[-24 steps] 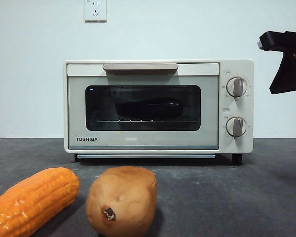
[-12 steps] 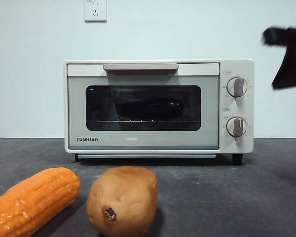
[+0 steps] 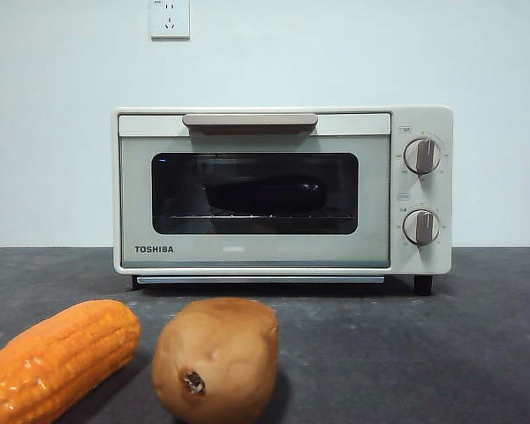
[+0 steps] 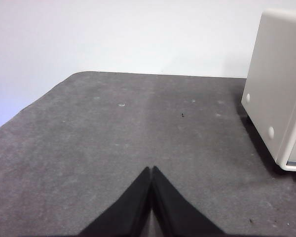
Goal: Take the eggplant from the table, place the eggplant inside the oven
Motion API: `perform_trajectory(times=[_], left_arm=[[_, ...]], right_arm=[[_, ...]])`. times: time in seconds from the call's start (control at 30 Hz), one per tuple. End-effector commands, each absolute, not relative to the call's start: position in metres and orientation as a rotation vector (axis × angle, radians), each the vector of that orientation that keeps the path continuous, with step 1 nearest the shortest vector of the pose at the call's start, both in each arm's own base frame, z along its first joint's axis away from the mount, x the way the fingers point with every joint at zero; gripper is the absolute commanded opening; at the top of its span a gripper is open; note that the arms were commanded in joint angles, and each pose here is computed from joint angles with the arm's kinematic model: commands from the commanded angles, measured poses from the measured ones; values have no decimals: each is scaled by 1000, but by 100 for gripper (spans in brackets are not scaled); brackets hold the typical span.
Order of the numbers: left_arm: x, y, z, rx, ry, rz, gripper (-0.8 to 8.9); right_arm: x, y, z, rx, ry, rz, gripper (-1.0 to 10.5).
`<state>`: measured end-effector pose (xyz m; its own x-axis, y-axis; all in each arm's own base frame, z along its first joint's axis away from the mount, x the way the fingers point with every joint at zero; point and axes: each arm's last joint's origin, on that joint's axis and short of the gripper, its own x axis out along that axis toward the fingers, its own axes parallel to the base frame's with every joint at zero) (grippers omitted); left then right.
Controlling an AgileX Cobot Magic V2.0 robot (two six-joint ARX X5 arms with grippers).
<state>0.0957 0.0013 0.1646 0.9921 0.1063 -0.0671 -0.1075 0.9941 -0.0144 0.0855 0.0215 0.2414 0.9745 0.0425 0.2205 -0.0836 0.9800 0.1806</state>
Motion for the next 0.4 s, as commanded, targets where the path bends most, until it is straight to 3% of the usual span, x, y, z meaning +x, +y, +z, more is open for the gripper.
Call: perform_trajectory(times=[0.03, 0.23, 0.4], left_arm=[[97, 1, 157, -5, 80, 110, 4], [97, 1, 157, -5, 81, 110, 4], [97, 1, 157, -5, 81, 110, 4]], right_arm=[[86, 13, 232, 152, -238, -3, 3], [93, 2, 196, 108, -171, -29, 3], [97, 1, 177, 92, -106, 63, 3]])
